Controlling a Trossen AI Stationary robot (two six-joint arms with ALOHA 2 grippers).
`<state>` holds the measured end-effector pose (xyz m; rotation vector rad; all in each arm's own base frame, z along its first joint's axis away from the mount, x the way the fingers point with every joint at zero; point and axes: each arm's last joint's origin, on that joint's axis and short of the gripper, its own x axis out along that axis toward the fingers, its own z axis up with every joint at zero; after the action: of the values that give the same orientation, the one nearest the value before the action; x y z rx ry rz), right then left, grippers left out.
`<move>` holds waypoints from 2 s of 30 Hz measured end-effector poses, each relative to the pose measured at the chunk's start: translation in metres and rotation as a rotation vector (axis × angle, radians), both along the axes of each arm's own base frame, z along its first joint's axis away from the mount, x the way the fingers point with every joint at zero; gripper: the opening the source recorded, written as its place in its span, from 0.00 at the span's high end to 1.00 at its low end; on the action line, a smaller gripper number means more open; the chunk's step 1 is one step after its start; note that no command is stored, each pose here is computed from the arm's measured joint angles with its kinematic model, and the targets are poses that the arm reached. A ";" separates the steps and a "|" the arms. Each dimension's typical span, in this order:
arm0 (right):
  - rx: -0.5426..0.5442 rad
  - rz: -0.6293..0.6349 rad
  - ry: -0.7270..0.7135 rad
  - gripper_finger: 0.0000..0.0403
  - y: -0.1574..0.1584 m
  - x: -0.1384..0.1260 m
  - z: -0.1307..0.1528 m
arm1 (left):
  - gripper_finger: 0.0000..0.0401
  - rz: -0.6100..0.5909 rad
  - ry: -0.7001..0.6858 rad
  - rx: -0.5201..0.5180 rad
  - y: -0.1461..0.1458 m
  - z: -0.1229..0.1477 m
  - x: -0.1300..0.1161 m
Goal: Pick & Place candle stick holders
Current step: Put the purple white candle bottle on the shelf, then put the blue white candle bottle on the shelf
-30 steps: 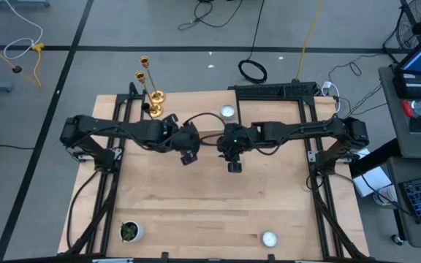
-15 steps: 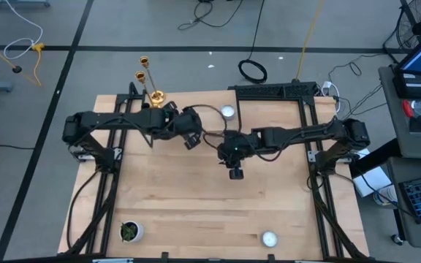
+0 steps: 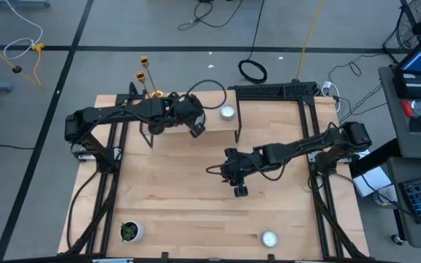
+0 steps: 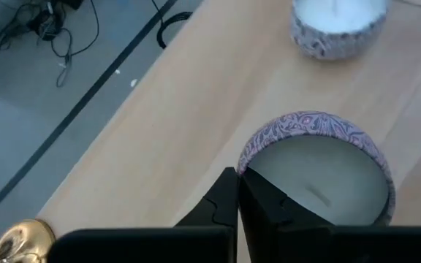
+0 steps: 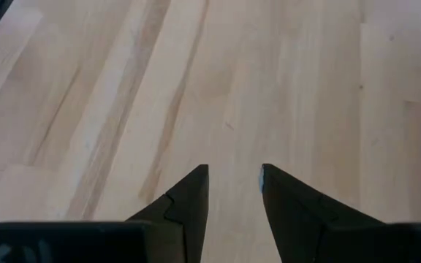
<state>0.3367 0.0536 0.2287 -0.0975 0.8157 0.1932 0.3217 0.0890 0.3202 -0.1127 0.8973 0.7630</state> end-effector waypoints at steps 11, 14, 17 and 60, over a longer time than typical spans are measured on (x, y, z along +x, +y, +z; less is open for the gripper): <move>-0.013 0.016 -0.002 0.69 0.001 0.000 0.000 | 0.97 0.020 0.002 -0.074 0.030 -0.017 0.007; -0.013 0.017 -0.002 0.69 0.001 0.000 0.000 | 0.97 0.023 -0.002 -0.071 0.031 -0.016 0.006; -0.014 0.017 -0.001 0.69 0.001 0.000 0.000 | 0.99 0.030 0.000 -0.068 0.032 -0.016 0.005; -0.016 -0.053 0.173 0.63 0.022 -0.043 0.018 | 0.98 -0.546 -0.280 0.145 -0.114 0.107 -0.110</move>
<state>0.2939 0.0756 0.2467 -0.0749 0.9909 0.1466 0.2118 -0.0247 0.4273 0.1478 0.5623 0.2883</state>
